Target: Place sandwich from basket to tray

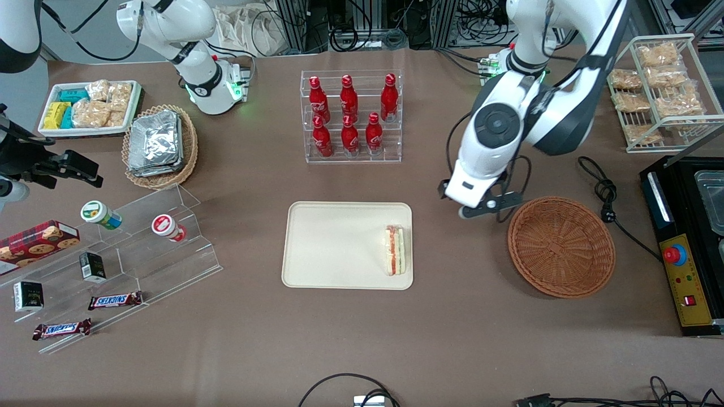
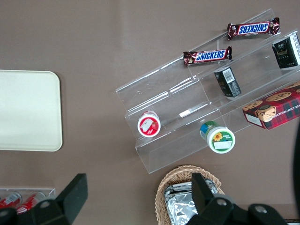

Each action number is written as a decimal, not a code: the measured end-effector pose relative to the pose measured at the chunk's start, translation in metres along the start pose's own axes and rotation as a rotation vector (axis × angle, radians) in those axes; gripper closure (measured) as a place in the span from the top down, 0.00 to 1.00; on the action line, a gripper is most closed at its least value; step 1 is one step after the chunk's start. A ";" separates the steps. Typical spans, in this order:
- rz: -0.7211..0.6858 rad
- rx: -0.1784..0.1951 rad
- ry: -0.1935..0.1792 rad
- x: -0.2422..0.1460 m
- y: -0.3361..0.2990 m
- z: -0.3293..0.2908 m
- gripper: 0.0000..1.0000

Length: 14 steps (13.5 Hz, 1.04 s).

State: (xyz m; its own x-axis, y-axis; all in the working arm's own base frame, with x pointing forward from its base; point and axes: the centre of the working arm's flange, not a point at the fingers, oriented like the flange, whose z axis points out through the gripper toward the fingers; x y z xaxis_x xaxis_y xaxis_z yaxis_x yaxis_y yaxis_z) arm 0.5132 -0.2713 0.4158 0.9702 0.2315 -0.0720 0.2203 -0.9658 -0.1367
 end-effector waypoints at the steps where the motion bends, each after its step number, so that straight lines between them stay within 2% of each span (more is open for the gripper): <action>1: 0.017 0.002 -0.008 0.005 -0.017 -0.008 1.00; 3: 0.067 -0.012 -0.041 0.021 -0.060 -0.024 1.00; 8: 0.101 -0.030 -0.077 0.055 -0.150 -0.059 1.00; 11: 0.089 -0.042 -0.074 0.069 -0.183 -0.073 1.00; 14: 0.086 -0.054 -0.046 0.074 -0.191 -0.087 1.00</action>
State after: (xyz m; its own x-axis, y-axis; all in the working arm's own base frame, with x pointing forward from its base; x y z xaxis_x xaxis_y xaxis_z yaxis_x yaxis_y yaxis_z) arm 0.5518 -0.0796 0.5222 0.9802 0.1518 -0.1269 0.1432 -0.9869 -0.0746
